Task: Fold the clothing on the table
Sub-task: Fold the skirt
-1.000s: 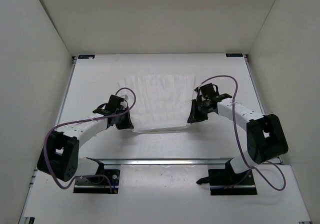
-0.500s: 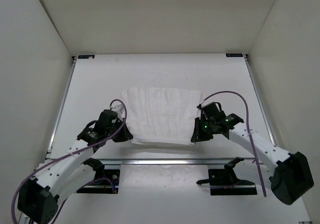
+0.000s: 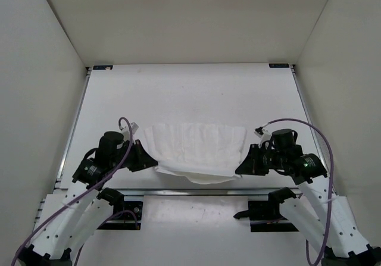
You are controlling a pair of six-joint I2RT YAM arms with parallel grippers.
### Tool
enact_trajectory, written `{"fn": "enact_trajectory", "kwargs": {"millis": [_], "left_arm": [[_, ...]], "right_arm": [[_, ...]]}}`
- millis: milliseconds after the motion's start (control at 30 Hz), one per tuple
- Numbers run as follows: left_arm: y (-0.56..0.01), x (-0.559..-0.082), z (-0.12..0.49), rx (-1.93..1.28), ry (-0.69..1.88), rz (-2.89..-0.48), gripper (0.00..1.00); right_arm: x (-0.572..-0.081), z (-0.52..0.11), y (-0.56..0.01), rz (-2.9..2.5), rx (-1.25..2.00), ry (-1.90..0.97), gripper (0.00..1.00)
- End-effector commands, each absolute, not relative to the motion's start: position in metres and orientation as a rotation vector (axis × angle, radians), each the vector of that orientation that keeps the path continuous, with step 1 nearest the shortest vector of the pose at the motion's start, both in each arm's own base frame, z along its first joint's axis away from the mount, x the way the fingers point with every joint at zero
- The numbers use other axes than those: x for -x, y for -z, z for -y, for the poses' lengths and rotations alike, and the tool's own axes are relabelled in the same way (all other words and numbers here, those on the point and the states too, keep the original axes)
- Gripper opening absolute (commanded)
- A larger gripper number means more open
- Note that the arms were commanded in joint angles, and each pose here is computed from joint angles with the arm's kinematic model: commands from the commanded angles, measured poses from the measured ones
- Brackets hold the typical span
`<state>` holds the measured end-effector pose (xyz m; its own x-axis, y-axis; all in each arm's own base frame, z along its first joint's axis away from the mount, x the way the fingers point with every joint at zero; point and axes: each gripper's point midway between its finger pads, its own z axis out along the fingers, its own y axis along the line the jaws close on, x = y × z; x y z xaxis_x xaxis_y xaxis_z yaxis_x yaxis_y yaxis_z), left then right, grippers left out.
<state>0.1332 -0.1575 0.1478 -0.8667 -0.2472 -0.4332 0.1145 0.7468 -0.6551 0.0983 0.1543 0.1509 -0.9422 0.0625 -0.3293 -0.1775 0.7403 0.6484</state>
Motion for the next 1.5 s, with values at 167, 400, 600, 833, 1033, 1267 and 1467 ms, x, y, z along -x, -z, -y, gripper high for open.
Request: {"fn": "enact_trajectory", "kwargs": {"millis": [167,400,600,833,1033,1267,1467], "left_arm": [[-0.191,-0.251,0.145,0.327,0.921,-2.225,0.0],[-0.148,-0.357,0.125,0.536,0.851,-2.217,0.1],[-0.188,-0.436,0.138,0.431,1.087,-2.063,0.72],[-0.14,-0.382,0.123,0.419,0.824,-2.252,0.73],[-0.086,-0.341,0.113,0.291,0.605,-2.271,0.69],[-0.079,-0.369,0.136,0.106,0.575,-2.263,0.66],[-0.095,-0.383,0.148,0.067,0.57,-2.173,0.66]], "right_arm": [[-0.196,-0.161,-0.187,-2.404,-0.038,-1.166,0.0],[-0.343,-0.143,-0.167,-2.306,-0.248,-1.126,0.12],[-0.431,-0.118,-0.181,-2.243,-0.251,-0.963,0.43],[-0.374,-0.114,-0.131,-2.413,-0.226,-0.749,0.46],[-0.346,-0.137,-0.1,-2.36,0.086,-0.675,0.42],[-0.372,-0.158,-0.088,-2.341,0.2,-0.691,0.39],[-0.39,-0.169,-0.086,-2.325,0.229,-0.697,0.34]]}}
